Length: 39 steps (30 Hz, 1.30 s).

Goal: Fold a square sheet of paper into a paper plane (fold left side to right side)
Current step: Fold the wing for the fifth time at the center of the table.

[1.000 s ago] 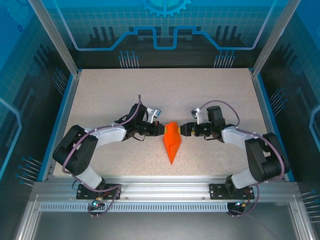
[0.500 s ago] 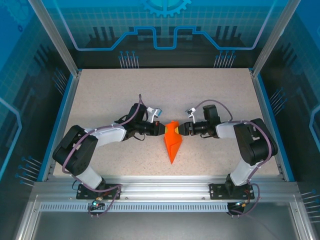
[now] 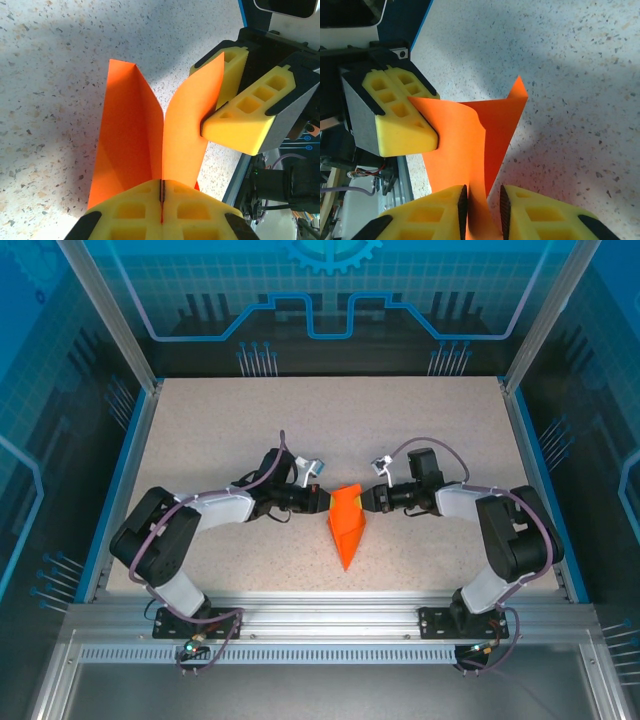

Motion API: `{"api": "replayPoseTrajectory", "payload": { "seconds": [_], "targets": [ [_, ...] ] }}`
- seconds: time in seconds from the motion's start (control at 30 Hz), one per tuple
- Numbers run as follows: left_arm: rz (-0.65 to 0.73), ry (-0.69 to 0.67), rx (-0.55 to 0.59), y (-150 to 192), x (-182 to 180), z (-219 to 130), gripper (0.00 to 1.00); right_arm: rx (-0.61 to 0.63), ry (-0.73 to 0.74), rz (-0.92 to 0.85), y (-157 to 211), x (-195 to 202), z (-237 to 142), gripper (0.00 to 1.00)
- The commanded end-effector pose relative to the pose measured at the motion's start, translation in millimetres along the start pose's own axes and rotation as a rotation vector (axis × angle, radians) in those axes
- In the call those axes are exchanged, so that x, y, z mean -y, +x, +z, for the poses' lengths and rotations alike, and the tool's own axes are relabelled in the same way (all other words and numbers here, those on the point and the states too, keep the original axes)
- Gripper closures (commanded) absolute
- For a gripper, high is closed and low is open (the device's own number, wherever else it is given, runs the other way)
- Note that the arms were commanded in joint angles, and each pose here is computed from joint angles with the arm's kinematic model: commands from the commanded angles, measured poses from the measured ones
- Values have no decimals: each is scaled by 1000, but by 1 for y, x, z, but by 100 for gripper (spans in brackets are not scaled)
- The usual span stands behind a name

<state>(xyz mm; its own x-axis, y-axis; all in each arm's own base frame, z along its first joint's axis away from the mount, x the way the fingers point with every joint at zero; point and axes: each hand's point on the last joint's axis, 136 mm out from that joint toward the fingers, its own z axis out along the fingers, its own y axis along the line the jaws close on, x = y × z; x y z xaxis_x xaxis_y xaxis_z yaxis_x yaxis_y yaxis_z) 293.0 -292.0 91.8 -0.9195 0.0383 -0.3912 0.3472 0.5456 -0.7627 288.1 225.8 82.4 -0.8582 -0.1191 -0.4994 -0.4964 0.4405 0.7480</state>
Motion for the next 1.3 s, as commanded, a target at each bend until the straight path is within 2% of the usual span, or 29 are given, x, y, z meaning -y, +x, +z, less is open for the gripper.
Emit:
{"api": "replayPoseTrajectory", "payload": {
  "seconds": [0.0,0.1,0.5,0.67,0.73,0.8,0.87,0.93,1.07,1.17,1.27],
  "targets": [
    [41,14,-13,0,3,2,100,-3,15,-9,-4,-1,-5,68],
    [42,4,-13,0,2,2,100,-12,14,-6,-1,-1,-6,62],
    [34,-21,-25,4,-7,5,100,-33,22,1,2,-3,-10,66],
    [36,-14,-27,4,-7,7,98,-36,32,30,3,-1,-10,79],
    [40,-6,-24,3,-5,6,92,-44,55,58,4,2,-10,88],
    [50,4,-18,1,-1,5,82,-54,89,104,5,6,-11,96],
    [61,-1,-10,-1,1,2,68,-64,121,148,7,9,-11,99],
    [72,-30,2,-4,1,-2,51,-77,150,196,11,11,-12,100],
    [96,-167,79,-14,-8,-21,30,-88,214,299,14,16,-11,100],
    [139,-256,121,-12,-7,-40,27,-107,250,352,15,15,-7,100],
    [248,-342,100,4,6,-51,27,-120,290,399,12,14,-4,100]
  ]
}}
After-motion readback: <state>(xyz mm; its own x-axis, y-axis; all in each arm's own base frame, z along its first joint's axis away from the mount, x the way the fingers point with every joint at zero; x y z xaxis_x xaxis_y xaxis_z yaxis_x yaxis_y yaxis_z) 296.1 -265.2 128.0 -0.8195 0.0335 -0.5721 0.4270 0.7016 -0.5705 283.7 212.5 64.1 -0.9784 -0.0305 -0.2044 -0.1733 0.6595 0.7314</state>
